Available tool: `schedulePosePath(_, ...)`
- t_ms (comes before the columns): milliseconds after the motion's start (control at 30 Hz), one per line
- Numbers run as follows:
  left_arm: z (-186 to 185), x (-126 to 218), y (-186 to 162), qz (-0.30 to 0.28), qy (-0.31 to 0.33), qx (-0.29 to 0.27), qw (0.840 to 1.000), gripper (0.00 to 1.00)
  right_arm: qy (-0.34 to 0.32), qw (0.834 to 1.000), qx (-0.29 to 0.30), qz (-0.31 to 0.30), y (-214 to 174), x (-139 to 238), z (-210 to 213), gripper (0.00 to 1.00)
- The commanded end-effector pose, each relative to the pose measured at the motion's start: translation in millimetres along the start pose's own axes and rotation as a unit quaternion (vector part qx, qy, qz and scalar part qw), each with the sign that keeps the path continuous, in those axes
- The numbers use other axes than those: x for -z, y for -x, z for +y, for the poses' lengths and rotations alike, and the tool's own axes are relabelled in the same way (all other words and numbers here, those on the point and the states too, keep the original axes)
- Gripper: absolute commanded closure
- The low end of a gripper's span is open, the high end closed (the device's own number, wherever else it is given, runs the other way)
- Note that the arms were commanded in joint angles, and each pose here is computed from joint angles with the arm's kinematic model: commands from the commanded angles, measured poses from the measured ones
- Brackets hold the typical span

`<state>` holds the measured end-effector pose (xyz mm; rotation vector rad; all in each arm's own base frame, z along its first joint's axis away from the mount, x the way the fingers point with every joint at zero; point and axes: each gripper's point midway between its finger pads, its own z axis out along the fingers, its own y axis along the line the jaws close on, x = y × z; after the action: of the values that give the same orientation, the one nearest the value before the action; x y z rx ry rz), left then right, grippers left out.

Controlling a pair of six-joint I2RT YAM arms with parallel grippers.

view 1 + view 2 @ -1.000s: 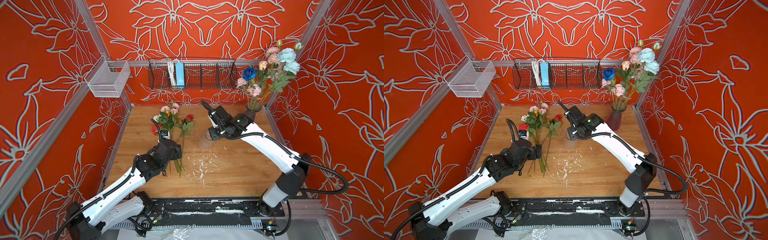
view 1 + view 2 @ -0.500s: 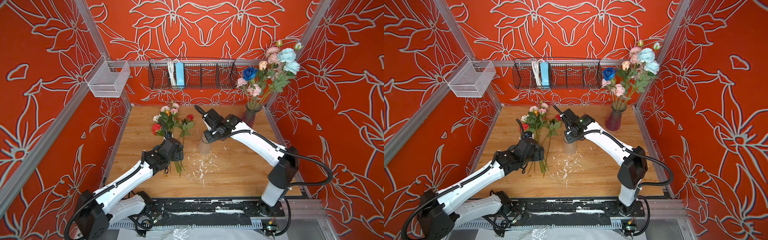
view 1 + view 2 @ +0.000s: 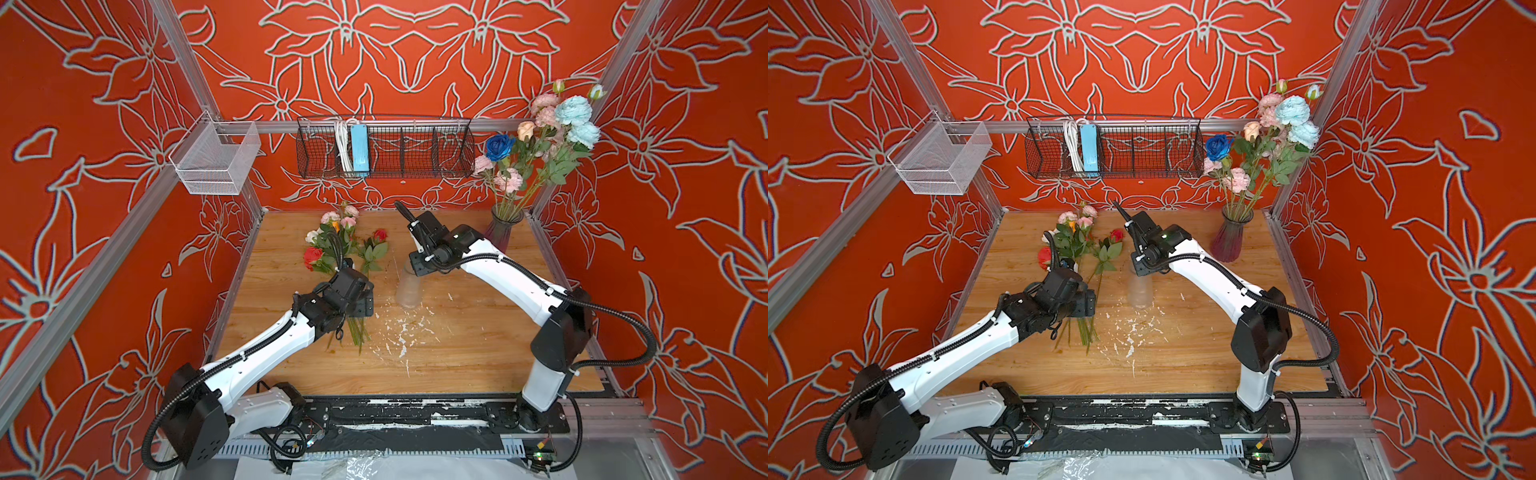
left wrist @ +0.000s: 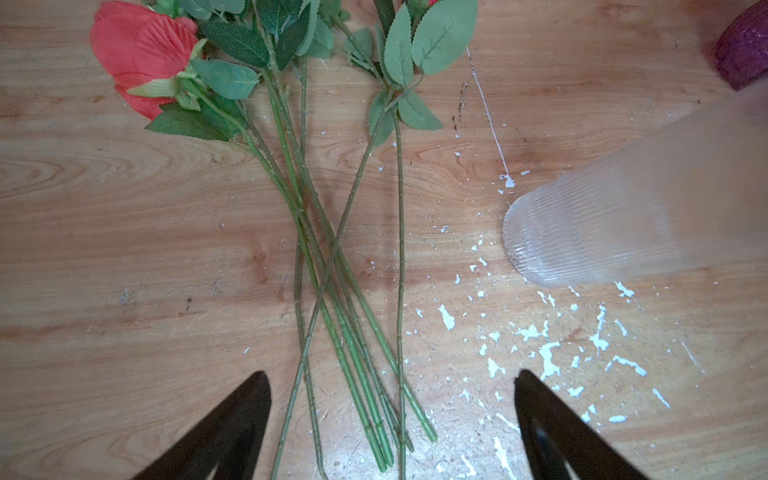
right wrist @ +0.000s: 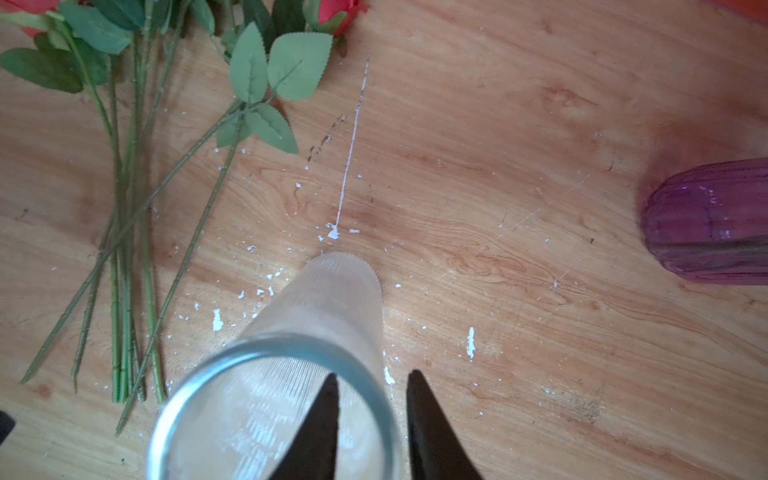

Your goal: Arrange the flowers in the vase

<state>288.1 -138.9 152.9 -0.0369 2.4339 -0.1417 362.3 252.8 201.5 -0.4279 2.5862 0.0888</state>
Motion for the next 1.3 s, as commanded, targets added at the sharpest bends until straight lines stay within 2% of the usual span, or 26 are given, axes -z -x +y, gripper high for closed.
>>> schedulePosePath(0, 2.2, -2.9, 7.7, -0.002, 0.010, -0.003, 1.000, 0.08, 0.010, 1.000, -0.001, -0.004, 6.8, 8.1, 3.2, 0.67)
schedulePosePath(167, 12.3, -13.5, 19.1, 0.010, 0.020, 0.025, 0.999, 0.11, -0.003, 0.999, -0.009, -0.039, 17.7, 31.3, -7.2, 0.59)
schedulePosePath(333, 31.7, -44.9, 22.8, 0.056, 0.049, 0.047, 0.996, 0.24, 0.032, 0.991, -0.032, -0.128, 31.2, 98.9, -13.5, 0.56)
schedulePosePath(433, 31.4, -68.2, 23.3, 0.082, 0.059, 0.029, 0.995, 0.31, 0.050, 0.980, -0.051, -0.183, 16.7, 132.3, -25.4, 0.55)
schedulePosePath(533, 28.6, -92.3, 26.5, 0.103, 0.066, 0.005, 0.992, 0.41, 0.038, 0.971, -0.070, -0.224, -11.2, 152.3, -48.2, 0.54)
schedulePosePath(633, 20.6, -114.6, 24.8, 0.133, 0.058, -0.016, 0.989, 0.58, 0.026, 0.968, -0.087, -0.232, -44.1, 157.8, -66.2, 0.54)
schedulePosePath(900, 31.2, -141.3, 30.3, 0.142, 0.105, -0.049, 0.983, 0.66, 0.027, 0.971, -0.122, -0.205, -122.2, 136.8, -85.8, 0.55)
schedulePosePath(967, 31.5, -147.6, 27.5, 0.151, 0.106, -0.051, 0.982, 0.67, 0.024, 0.971, -0.125, -0.204, -129.8, 134.2, -88.9, 0.56)
schedulePosePath(1100, 31.6, -161.2, 13.7, 0.178, 0.106, -0.058, 0.977, 0.79, 0.010, 0.971, -0.122, -0.208, -133.7, 132.9, -94.5, 0.57)
schedulePosePath(1267, 29.9, -163.4, 7.2, 0.188, 0.101, -0.048, 0.976, 0.89, 0.003, 0.971, -0.114, -0.212, -130.4, 131.4, -95.3, 0.57)
